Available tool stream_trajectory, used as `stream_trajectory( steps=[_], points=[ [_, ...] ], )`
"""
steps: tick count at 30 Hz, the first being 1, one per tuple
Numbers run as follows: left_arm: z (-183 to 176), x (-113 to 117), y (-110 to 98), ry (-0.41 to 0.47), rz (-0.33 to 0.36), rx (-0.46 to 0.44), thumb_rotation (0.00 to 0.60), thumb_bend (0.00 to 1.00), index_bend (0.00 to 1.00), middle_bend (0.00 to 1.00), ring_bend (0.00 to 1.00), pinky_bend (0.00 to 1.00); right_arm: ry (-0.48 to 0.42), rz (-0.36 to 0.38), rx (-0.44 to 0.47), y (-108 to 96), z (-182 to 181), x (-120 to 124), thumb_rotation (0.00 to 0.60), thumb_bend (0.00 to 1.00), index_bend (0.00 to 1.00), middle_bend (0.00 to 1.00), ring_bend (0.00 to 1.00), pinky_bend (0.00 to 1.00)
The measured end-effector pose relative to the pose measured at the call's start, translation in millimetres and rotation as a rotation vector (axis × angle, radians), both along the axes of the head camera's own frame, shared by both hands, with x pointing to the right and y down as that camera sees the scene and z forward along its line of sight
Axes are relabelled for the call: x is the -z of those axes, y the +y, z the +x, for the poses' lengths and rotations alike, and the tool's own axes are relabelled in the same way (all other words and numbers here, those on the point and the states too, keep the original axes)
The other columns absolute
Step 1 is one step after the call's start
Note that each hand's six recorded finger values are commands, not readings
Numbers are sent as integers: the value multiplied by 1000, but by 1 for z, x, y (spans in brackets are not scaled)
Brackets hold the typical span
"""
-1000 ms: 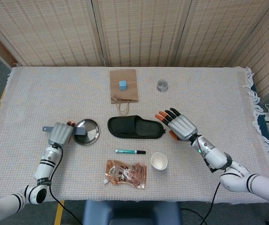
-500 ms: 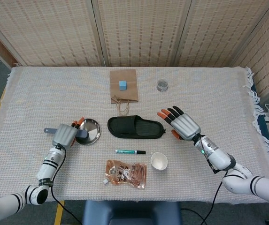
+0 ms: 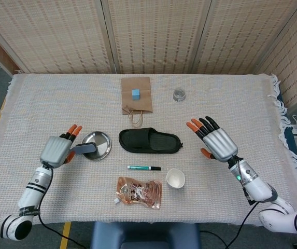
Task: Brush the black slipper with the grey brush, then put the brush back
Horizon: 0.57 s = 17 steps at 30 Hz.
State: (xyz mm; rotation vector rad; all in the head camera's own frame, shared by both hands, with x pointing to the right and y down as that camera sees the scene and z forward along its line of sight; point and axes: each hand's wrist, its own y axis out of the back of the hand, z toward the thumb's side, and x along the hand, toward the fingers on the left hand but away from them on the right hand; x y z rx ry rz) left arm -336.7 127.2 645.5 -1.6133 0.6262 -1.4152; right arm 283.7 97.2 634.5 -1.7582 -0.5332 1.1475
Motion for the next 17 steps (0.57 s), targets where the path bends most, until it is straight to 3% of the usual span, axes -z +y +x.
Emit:
stream_trajectory(
  steps=[3,5,8,11,13,17],
  points=[
    [-24,34,10,55,77,66,600,383,0,0,26,330,13,43,-55,21,24,18,600,223,0,0,0,0],
    [-41,52,21,91,129,117,600,383,0,0,6,285,29,66,-117,41,47,30,600,222,0,0,0,0],
    [-75,83,48,143,226,218,600,385,0,0,0,272,57,93,-237,75,84,44,600,221,0,0,0,0],
    [-117,109,88,170,305,334,600,383,0,1,0,279,89,138,-353,108,116,60,600,221,0,0,0,0],
    [-141,121,113,163,329,386,600,383,0,3,1,280,116,170,-400,124,132,68,600,221,0,0,0,0],
    [-152,123,130,161,301,395,600,388,0,20,1,279,149,185,-455,148,151,80,600,220,0,0,0,0]
  ],
)
